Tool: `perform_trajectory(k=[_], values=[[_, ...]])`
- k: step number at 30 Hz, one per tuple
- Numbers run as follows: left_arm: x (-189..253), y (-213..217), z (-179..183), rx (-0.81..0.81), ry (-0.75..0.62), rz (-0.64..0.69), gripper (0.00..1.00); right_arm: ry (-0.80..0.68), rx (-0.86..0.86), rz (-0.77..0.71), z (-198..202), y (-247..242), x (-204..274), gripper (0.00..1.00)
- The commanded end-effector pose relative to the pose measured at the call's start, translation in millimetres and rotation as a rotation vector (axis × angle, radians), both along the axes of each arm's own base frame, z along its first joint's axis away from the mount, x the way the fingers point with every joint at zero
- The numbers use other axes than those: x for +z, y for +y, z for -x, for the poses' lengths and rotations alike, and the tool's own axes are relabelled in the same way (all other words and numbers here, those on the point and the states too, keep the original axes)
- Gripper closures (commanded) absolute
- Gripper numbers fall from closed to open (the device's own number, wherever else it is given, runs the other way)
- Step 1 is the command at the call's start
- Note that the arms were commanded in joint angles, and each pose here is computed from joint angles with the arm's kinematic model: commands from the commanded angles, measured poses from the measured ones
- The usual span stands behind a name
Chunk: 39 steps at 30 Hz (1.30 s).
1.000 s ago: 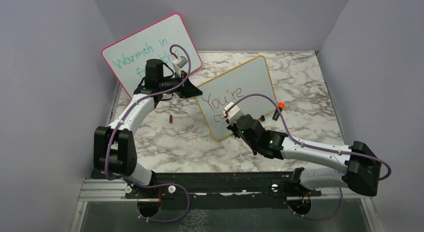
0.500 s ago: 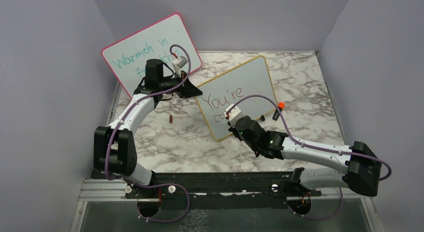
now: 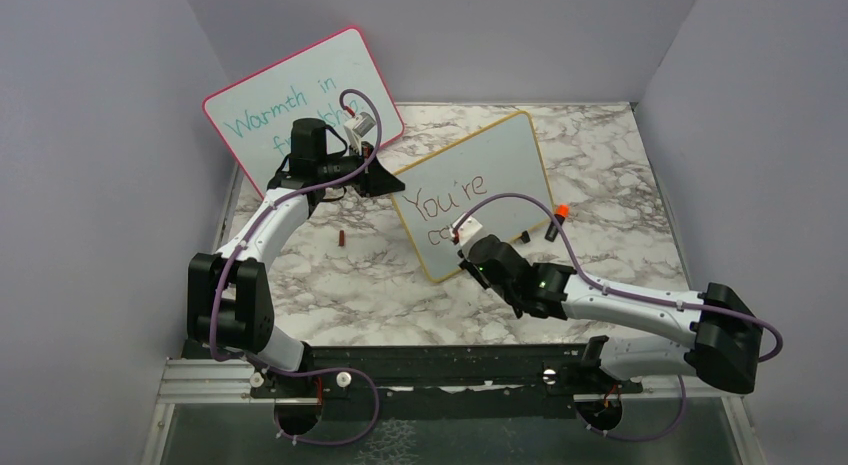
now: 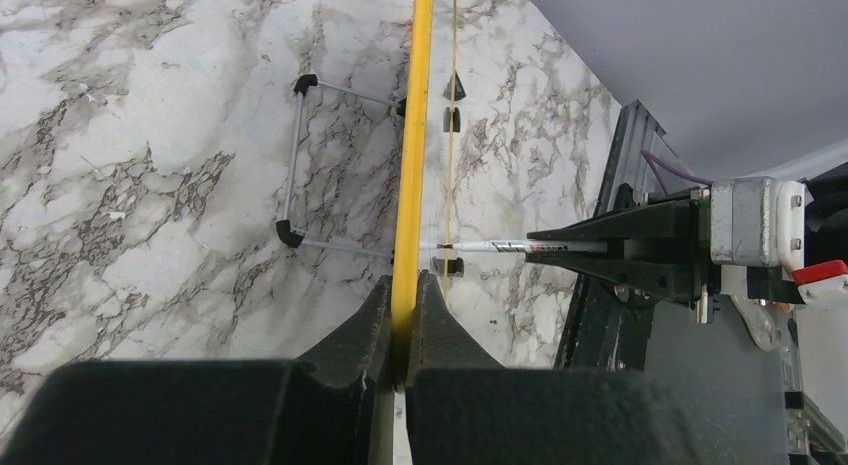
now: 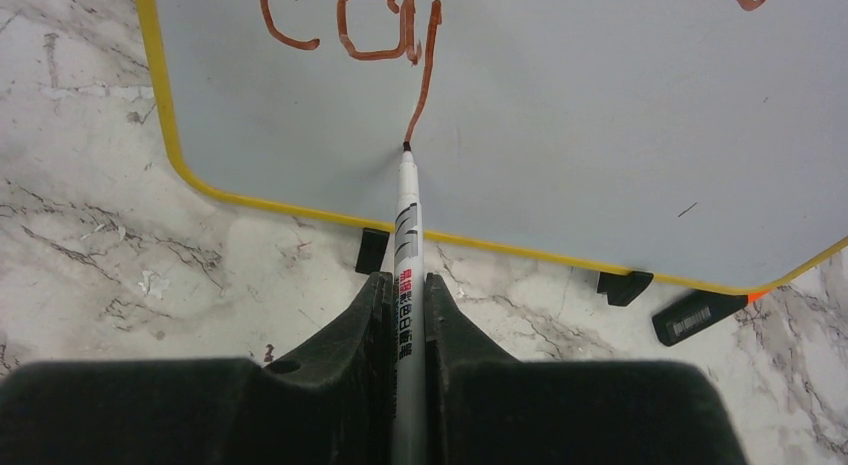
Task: Write a sentence on the whiteboard
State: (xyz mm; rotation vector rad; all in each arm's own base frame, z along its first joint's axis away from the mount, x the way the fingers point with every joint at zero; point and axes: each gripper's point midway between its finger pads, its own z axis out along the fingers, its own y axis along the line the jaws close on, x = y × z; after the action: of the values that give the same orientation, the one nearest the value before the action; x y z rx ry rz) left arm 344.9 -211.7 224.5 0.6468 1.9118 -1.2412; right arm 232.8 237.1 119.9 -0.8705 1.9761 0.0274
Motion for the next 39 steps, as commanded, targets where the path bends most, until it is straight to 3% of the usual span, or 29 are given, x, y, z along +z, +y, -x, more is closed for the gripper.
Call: perform_trajectory(k=[1,16,39], values=[[-38,10,1,0.045,0.084,-0.078,1.0,-0.034,-0.001,-0.059,-3,4,18,0.99],[-39,10,2,0.042,0.088,-0.077,1.0,-0.178,-0.006,-0.133,-27,19,52,0.99],[-39,9,2,0.039,0.09,-0.074,1.0,-0.19,-0.089,-0.112,-39,4,48,0.99]])
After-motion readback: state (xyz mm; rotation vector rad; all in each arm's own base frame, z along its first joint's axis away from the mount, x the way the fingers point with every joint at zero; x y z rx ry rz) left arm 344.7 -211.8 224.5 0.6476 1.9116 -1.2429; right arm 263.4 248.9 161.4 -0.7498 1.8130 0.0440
